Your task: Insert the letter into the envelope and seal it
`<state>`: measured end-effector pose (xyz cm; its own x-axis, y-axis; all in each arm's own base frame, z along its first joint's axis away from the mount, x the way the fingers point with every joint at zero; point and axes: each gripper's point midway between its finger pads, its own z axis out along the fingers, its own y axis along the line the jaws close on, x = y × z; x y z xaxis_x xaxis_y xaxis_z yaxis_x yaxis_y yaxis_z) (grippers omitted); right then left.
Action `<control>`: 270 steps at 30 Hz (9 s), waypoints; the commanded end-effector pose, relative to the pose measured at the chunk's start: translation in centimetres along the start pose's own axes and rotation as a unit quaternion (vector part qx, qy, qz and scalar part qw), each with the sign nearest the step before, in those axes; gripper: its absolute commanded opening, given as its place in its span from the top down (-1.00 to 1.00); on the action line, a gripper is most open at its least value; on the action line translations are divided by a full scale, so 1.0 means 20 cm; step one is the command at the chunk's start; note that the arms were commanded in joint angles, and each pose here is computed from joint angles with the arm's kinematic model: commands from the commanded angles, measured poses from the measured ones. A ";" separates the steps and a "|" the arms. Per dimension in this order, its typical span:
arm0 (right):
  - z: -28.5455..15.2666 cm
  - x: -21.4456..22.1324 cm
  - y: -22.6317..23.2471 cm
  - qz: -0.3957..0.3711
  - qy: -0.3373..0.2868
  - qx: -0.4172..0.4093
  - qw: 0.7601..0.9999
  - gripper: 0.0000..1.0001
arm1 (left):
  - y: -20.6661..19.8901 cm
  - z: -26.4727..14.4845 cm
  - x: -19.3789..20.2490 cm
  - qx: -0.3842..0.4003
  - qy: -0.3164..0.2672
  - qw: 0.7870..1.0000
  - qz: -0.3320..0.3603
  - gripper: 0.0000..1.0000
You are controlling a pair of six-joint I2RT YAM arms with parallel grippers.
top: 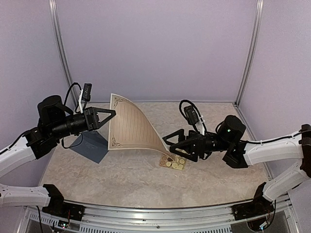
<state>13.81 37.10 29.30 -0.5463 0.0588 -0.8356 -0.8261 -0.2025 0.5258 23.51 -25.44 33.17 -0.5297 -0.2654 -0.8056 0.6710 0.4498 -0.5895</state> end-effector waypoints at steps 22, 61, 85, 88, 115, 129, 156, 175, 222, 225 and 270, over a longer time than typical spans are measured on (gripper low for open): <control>0.00 -0.09 -0.37 0.030 -0.024 0.198 0.979 0.56 | 0.05 0.02 0.10 -0.011 0.021 1.000 -0.021 1.00; 0.14 0.18 -0.73 0.130 0.043 0.317 0.938 -0.33 | 0.23 0.47 0.52 -0.109 0.039 0.983 -0.144 1.00; 0.13 0.42 -0.93 0.170 0.100 0.405 0.893 -0.44 | 0.43 0.59 0.76 -0.176 0.063 0.970 -0.154 1.00; 0.10 0.41 -0.93 0.168 0.101 0.420 0.886 -0.47 | 0.47 0.62 0.81 -0.192 0.077 0.968 -0.143 1.00; -0.51 0.58 -0.97 0.229 0.098 0.425 0.870 -0.17 | 0.68 0.34 0.84 -0.284 0.213 0.932 -0.070 1.00; -0.60 0.64 -1.15 0.252 0.093 0.452 0.850 -0.08 | 0.71 0.36 0.87 -0.294 0.229 0.926 -0.057 1.00; -0.45 0.69 -1.15 0.296 0.077 0.356 0.883 0.31 | 0.53 0.65 0.89 -0.203 0.161 0.956 -0.141 1.00; -0.38 0.69 -1.19 0.308 0.055 0.345 0.885 0.33 | 0.54 0.90 1.05 -0.184 0.131 0.954 -0.196 1.00; -0.50 0.50 -1.24 0.209 0.087 0.431 0.874 -0.15 | 0.73 0.95 1.21 -0.199 0.171 0.946 -0.190 1.00; -0.50 0.48 -1.29 0.209 0.099 0.439 0.868 -0.16 | 0.74 0.95 1.23 -0.200 0.179 0.945 -0.187 1.00; -0.54 0.68 -1.47 0.326 0.158 0.362 0.859 0.09 | 0.76 0.92 1.41 -0.187 0.240 0.935 -0.184 0.32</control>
<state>34.29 33.88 3.78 -0.9234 -0.0943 -0.3722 -0.3610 0.5431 0.7581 29.01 -42.53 2.99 -0.8976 -0.1146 -0.4257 0.2539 0.6551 -0.7116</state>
